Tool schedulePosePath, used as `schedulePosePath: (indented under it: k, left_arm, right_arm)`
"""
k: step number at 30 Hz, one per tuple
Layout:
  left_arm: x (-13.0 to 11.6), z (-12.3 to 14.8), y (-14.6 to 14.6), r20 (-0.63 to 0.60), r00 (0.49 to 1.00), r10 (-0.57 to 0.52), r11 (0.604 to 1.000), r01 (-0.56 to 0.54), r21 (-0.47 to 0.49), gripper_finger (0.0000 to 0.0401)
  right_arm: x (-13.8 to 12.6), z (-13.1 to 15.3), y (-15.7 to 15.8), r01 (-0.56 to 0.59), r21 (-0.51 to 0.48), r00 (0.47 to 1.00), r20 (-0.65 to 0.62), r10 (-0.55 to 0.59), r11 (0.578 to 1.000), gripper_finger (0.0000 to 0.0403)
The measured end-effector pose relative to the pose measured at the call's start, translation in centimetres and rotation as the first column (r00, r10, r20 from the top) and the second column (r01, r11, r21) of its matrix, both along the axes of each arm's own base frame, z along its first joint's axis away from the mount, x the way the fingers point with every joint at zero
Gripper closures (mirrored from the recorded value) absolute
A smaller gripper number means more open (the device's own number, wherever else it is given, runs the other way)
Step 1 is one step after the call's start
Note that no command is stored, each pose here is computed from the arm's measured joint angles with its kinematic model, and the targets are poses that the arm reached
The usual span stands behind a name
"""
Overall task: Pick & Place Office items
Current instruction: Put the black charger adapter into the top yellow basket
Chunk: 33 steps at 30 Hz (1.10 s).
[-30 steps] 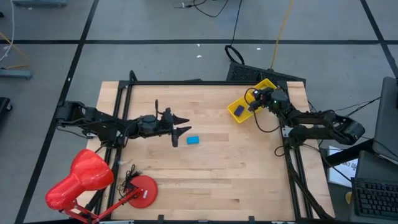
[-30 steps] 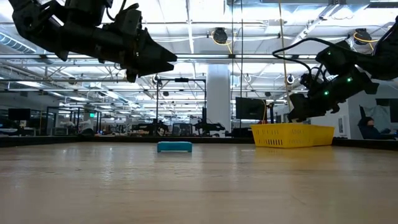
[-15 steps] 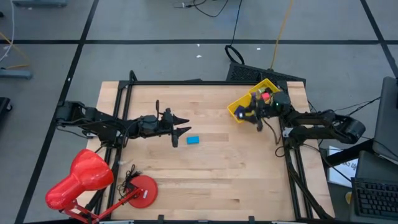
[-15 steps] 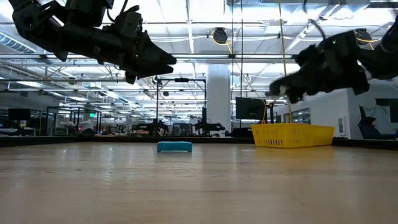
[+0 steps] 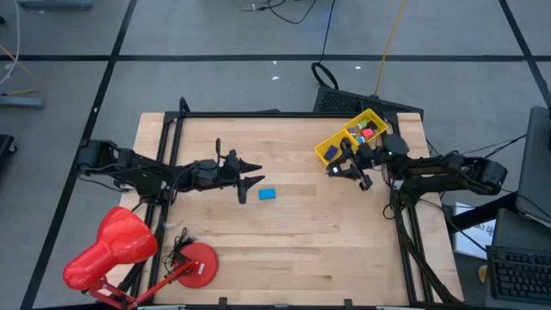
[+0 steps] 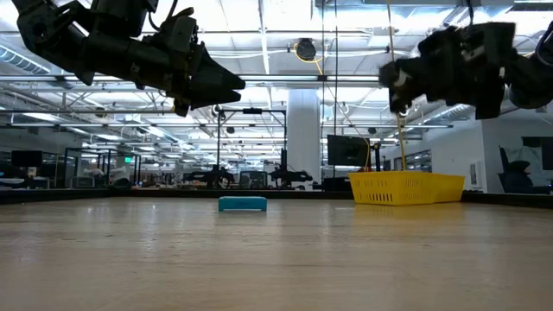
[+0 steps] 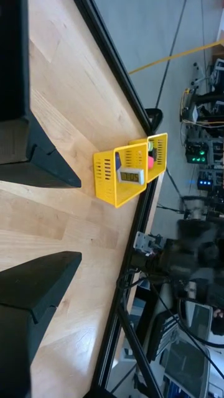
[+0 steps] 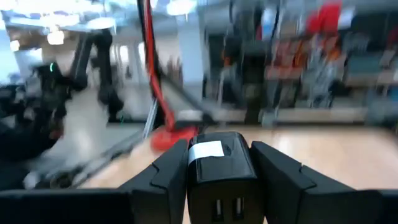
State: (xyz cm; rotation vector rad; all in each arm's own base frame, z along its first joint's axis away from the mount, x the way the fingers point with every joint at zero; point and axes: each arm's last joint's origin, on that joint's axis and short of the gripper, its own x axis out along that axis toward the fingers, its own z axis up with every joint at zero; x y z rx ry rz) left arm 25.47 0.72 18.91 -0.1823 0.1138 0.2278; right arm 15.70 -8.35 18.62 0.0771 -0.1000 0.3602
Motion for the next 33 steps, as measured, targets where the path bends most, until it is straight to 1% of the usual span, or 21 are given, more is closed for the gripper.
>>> schedulePosePath:
  k: [3,5,7,8,10,11,12,14,15,18,21,25,30,33]
  left_arm:
    - [0.0,0.0,0.0,0.000,1.000,0.000,1.000,0.000,0.000,0.0224]
    - [0.0,0.0,0.0,-0.001,1.000,0.000,1.000,0.000,0.000,0.0224]
    - [0.0,0.0,0.0,-0.001,1.000,0.000,1.000,0.000,0.001,0.0224]
    - [0.0,0.0,0.0,-0.001,1.000,0.000,1.000,0.000,0.001,0.0224]
    - [0.0,0.0,0.0,-0.001,1.000,0.000,1.000,0.000,0.001,0.0224]
    - [0.0,0.0,0.0,-0.001,1.000,0.000,1.000,0.000,0.000,0.0224]
    - [0.0,0.0,0.0,-0.001,1.000,0.001,1.000,-0.001,-0.001,0.0224]
    - [0.0,0.0,0.0,0.001,1.000,0.002,1.000,-0.002,-0.013,0.0224]
    - [0.0,0.0,0.0,0.001,1.000,0.002,1.000,-0.002,-0.015,0.0224]
    - [0.0,-0.1,0.0,-0.005,1.000,0.002,1.000,-0.002,-0.015,0.0224]
    - [0.0,-0.1,0.0,-0.006,1.000,0.002,1.000,-0.003,-0.015,0.0224]
    - [0.0,-0.1,0.0,-0.007,1.000,0.002,1.000,-0.002,-0.015,0.0224]
    - [0.0,-0.1,0.0,-0.010,1.000,0.002,1.000,-0.002,-0.015,0.0224]
    - [0.0,-0.1,0.0,-0.011,1.000,0.003,1.000,-0.003,-0.015,0.0224]
  right_arm:
    - [-0.2,1.6,0.5,0.003,-0.023,0.991,0.132,0.001,1.000,0.0265]
    - [-0.2,2.0,0.9,-0.021,-0.002,0.987,0.160,0.021,1.000,0.0265]
    - [0.0,1.6,1.0,-0.074,0.033,0.992,0.103,0.070,0.997,0.0265]
    - [0.1,1.2,1.0,-0.080,0.056,0.995,0.061,0.076,0.995,0.0265]
    - [0.4,0.5,0.8,-0.030,0.065,0.999,0.016,0.029,0.997,0.0265]
    - [0.4,0.6,0.7,0.001,0.056,0.999,0.033,-0.003,0.998,0.0265]
    - [0.2,1.0,0.7,0.018,0.037,0.996,0.081,-0.021,0.999,0.0265]
    - [-0.2,2.4,1.0,-0.005,-0.002,0.980,0.198,0.005,1.000,0.0265]
    - [-0.5,2.8,1.2,-0.035,-0.012,0.973,0.230,0.037,0.999,0.0265]
    - [-0.4,3.0,1.5,-0.122,0.011,0.978,0.174,0.118,0.992,0.0265]
    - [-0.2,2.6,1.5,-0.123,0.023,0.983,0.137,0.118,0.992,0.0265]
    - [-0.2,2.6,1.5,-0.118,0.004,0.983,0.144,0.116,0.993,0.0265]
    - [-0.2,2.6,1.5,-0.117,0.010,0.984,0.138,0.114,0.993,0.0265]
    - [0.0,2.0,1.2,-0.089,0.033,0.992,0.091,0.086,0.995,0.0265]
